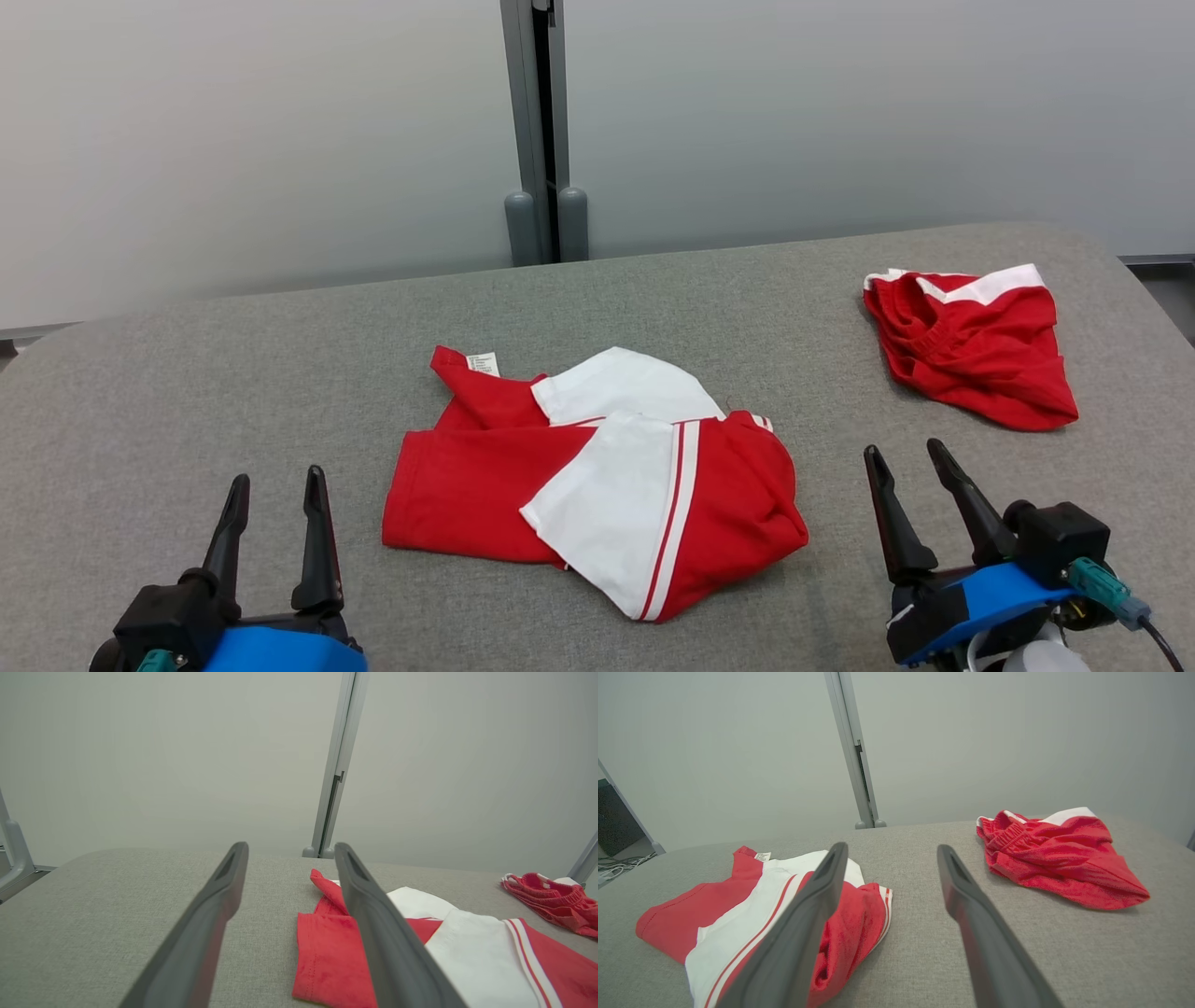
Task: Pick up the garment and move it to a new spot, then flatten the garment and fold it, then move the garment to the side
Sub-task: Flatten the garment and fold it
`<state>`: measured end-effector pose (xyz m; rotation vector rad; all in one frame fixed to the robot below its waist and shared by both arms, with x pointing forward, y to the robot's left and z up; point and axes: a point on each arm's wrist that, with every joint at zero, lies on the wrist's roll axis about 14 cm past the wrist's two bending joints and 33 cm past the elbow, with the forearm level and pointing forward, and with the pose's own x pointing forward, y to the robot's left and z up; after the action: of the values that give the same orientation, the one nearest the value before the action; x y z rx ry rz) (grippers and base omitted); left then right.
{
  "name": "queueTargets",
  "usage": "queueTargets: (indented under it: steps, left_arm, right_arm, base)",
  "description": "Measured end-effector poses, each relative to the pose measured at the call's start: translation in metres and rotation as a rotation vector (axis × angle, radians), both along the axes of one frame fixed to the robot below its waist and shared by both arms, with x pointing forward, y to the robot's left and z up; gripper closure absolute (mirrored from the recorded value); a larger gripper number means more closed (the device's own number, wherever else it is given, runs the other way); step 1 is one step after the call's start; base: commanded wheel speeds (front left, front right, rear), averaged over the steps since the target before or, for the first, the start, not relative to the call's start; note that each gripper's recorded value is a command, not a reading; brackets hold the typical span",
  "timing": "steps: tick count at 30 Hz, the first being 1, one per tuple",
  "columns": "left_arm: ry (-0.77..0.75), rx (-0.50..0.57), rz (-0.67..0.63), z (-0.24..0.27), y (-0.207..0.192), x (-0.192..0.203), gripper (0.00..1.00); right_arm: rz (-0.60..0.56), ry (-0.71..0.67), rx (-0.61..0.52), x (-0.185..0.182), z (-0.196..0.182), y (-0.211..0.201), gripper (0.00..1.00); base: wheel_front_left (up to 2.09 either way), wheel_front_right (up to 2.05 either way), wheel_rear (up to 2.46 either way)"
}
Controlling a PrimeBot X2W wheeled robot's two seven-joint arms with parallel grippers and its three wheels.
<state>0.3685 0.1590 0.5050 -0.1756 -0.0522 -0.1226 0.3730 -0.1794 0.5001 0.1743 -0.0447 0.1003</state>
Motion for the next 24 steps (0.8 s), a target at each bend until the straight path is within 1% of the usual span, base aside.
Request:
queueTargets:
  steps: [6,9,11,13,18,22,24]
  left_arm:
    - [0.007,-0.003,0.001,-0.003,-0.001,-0.001,0.00]
    - [0.013,-0.006,0.000,-0.005,-0.001,-0.002,0.00]
    - [0.014,-0.007,0.005,-0.005,0.001,-0.003,0.00]
    - [0.017,-0.009,0.010,-0.007,0.002,-0.002,0.00]
    - [0.034,-0.011,0.031,-0.012,0.009,0.004,0.00]
    - [0.053,-0.010,0.065,-0.019,0.021,0.006,0.00]
    - [0.059,-0.008,0.084,-0.020,0.027,0.006,0.00]
  right_arm:
    - [0.016,0.020,0.001,0.006,-0.003,0.002,0.00]
    - [0.032,0.080,0.004,0.018,-0.008,0.004,0.00]
    - [0.054,0.151,-0.010,0.028,-0.017,0.007,0.00]
    - [0.064,0.219,0.002,0.040,-0.025,0.009,0.00]
    - [0.120,0.457,0.000,0.063,-0.060,0.023,0.00]
    - [0.155,0.625,0.002,0.072,-0.089,0.034,0.00]
    - [0.174,0.724,0.013,0.069,-0.107,0.042,0.00]
  base:
    - [0.00,0.00,0.00]
    - [0.00,0.00,0.00]
    - [0.00,0.00,0.00]
    - [0.00,0.00,0.00]
    - [0.00,0.00,0.00]
    - [0.00,0.00,0.00]
    - [0.00,0.00,0.00]
